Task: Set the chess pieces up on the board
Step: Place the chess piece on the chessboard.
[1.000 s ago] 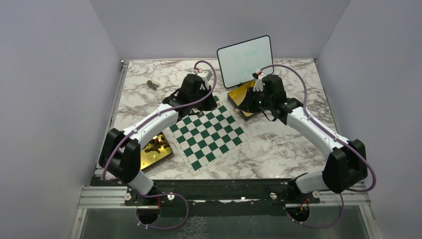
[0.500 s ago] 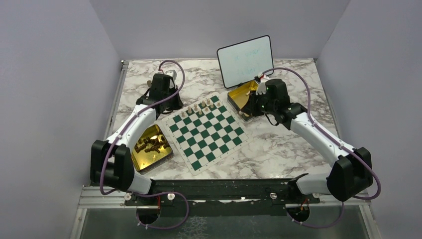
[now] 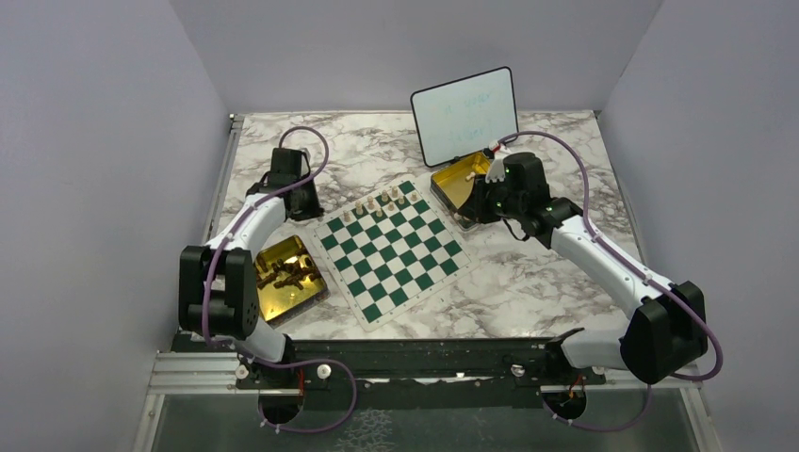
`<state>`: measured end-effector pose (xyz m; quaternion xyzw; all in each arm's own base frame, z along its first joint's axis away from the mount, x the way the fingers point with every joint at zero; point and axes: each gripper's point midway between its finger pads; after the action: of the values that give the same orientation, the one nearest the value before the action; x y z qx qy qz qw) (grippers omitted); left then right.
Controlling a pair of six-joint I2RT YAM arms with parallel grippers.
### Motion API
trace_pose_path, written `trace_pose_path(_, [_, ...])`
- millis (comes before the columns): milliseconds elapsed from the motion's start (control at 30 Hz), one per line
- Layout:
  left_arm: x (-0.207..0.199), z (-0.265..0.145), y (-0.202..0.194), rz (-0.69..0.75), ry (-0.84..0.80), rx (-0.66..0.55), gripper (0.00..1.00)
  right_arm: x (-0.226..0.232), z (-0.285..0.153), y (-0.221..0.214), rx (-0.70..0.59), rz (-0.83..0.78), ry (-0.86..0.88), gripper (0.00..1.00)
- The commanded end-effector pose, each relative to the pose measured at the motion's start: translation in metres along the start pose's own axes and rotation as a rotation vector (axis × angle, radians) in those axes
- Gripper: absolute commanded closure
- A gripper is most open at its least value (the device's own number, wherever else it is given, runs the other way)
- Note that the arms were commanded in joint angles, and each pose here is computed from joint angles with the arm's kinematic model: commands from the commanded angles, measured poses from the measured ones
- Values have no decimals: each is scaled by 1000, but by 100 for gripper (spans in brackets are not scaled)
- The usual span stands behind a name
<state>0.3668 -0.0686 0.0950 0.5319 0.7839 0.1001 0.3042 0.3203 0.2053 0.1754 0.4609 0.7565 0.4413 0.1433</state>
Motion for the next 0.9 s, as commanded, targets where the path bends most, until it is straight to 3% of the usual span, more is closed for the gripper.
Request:
trace_pose_path(0, [9,14,-9,14,8,31,95,2,-5,10,-43,-22,1,92])
trace_pose_path(333, [19,34,-30,24,18,121,95,2,-3,5,-35,-12,0,92])
trace_pose_path(867, [26,41,-26,38,46,106,95,1,-2,6,-36,-14,-1,92])
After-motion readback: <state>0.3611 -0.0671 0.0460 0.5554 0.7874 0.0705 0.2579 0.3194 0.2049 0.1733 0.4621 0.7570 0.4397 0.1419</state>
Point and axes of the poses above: each gripper's point midway between its finger pads, its own z axis out along the fingers, its own x axis along the line the jaws close on, y = z × x, and after that the axes turned 12 degrees about -z, right-handed
